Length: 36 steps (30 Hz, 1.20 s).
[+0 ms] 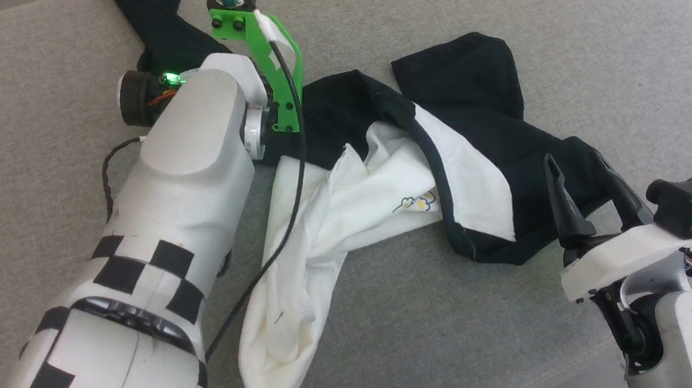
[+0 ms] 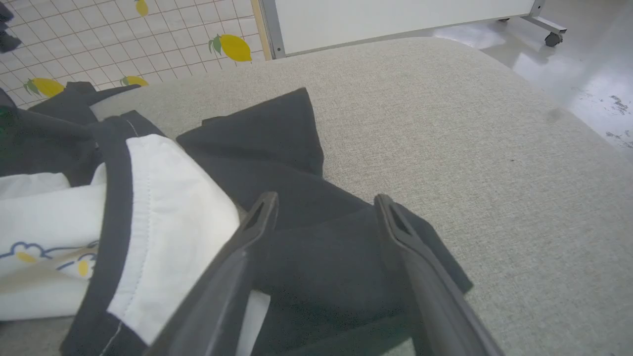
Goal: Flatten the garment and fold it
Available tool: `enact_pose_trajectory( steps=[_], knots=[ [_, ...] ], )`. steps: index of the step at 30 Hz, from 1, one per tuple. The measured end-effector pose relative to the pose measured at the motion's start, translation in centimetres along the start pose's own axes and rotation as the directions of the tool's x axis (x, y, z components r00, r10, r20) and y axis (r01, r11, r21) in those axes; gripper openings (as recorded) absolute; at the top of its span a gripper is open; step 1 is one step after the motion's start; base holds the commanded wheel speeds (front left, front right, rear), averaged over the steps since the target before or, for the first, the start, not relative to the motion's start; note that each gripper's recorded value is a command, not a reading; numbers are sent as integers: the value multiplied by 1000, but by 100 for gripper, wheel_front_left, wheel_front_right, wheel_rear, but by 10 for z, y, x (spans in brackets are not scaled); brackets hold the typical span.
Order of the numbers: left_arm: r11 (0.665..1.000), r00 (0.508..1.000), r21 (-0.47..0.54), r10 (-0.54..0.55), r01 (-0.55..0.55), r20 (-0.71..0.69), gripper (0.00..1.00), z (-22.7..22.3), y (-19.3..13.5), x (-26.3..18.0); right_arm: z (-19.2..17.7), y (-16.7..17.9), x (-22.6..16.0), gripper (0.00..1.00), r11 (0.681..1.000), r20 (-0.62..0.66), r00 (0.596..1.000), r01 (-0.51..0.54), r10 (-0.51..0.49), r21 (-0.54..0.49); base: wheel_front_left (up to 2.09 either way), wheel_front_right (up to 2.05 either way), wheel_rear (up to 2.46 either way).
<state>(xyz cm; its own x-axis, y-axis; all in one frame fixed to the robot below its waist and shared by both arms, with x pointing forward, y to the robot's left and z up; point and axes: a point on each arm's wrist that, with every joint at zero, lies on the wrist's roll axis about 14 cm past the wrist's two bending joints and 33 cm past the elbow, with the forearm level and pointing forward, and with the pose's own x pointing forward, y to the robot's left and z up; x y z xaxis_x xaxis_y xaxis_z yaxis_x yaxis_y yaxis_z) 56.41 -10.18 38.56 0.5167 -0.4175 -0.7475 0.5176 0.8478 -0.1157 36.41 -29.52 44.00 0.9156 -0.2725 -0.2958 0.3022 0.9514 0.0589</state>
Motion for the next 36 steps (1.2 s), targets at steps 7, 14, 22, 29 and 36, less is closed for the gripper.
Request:
enact_pose_trajectory(
  steps=[7, 14, 22, 29, 36],
  knots=[
    [994, 916, -110, 21, 25, 401, 0, 50, 13, -35, 18, 7, 2, 100, 1000, 53, 998, -24, 24, -8, 0, 0, 0],
    [970, 774, -244, 154, 1, 614, 0, 36, 56, -98, 37, 14, -8, 100, 998, 88, 995, -49, 51, -29, 0, 0, 0],
    [847, 693, -470, 494, -248, 525, 0, -69, 155, -193, 51, 47, -15, 100, 988, 108, 983, -148, 151, -34, 0, 0, 0],
    [678, 628, -612, 694, -407, 352, 0, -166, 192, -265, 65, 77, -21, 100, 970, 131, 961, -240, 243, -40, 0, 0, 0],
    [613, 652, -700, 705, -365, 278, 100, -213, 183, -279, 61, 111, -32, 100, 933, 95, 933, -335, 348, -129, 0, 0, 0]
  ],
)
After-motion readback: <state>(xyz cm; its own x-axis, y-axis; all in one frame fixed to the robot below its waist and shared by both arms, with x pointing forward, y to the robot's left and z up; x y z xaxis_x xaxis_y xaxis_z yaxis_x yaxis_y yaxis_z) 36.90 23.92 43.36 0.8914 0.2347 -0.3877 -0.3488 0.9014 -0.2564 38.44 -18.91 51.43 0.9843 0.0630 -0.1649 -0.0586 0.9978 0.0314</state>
